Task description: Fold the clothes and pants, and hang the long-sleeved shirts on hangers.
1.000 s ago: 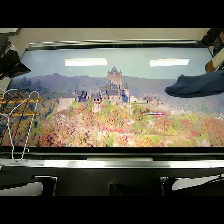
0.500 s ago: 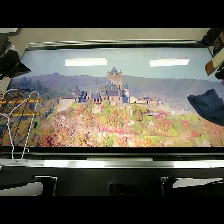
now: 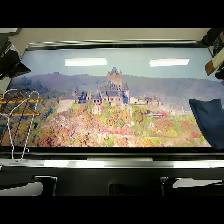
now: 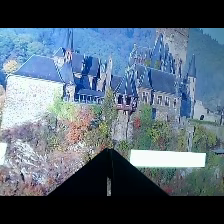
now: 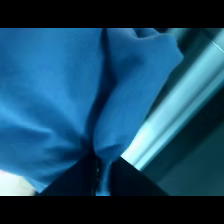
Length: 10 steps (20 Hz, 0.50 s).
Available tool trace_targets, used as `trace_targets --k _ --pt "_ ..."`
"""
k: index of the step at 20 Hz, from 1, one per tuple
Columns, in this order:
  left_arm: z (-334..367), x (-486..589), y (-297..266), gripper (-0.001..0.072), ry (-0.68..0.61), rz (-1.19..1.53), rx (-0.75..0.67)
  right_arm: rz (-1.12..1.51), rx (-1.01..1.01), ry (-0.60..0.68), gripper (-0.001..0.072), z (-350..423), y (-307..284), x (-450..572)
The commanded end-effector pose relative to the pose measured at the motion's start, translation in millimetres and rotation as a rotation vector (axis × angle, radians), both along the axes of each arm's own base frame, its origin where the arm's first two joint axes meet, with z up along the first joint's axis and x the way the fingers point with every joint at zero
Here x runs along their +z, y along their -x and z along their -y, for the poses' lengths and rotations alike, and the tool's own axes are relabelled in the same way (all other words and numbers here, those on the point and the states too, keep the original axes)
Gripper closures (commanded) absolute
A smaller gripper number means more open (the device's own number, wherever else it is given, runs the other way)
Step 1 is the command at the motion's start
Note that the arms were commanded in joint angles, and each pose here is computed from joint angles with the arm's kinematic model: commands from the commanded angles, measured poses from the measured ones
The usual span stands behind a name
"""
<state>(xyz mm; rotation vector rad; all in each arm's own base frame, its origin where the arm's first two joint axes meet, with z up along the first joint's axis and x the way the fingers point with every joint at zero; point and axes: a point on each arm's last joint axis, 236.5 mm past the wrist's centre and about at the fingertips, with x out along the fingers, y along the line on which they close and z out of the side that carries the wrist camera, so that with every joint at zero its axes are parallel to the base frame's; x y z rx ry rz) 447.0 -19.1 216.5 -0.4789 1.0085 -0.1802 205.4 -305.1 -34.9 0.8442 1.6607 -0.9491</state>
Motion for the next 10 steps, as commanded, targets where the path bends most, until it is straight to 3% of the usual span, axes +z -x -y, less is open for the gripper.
trace_targets --k 1,10 --pt "-0.4 0.0 0.1 0.0687 0.000 0.000 0.001 -0.107 0.014 0.001 0.0685 -9.1 33.2 -8.0" --pt "6.3 0.0 0.4 0.0687 -0.001 0.000 -0.014 -0.213 0.036 -0.004 0.0684 -19.0 65.0 -15.1"
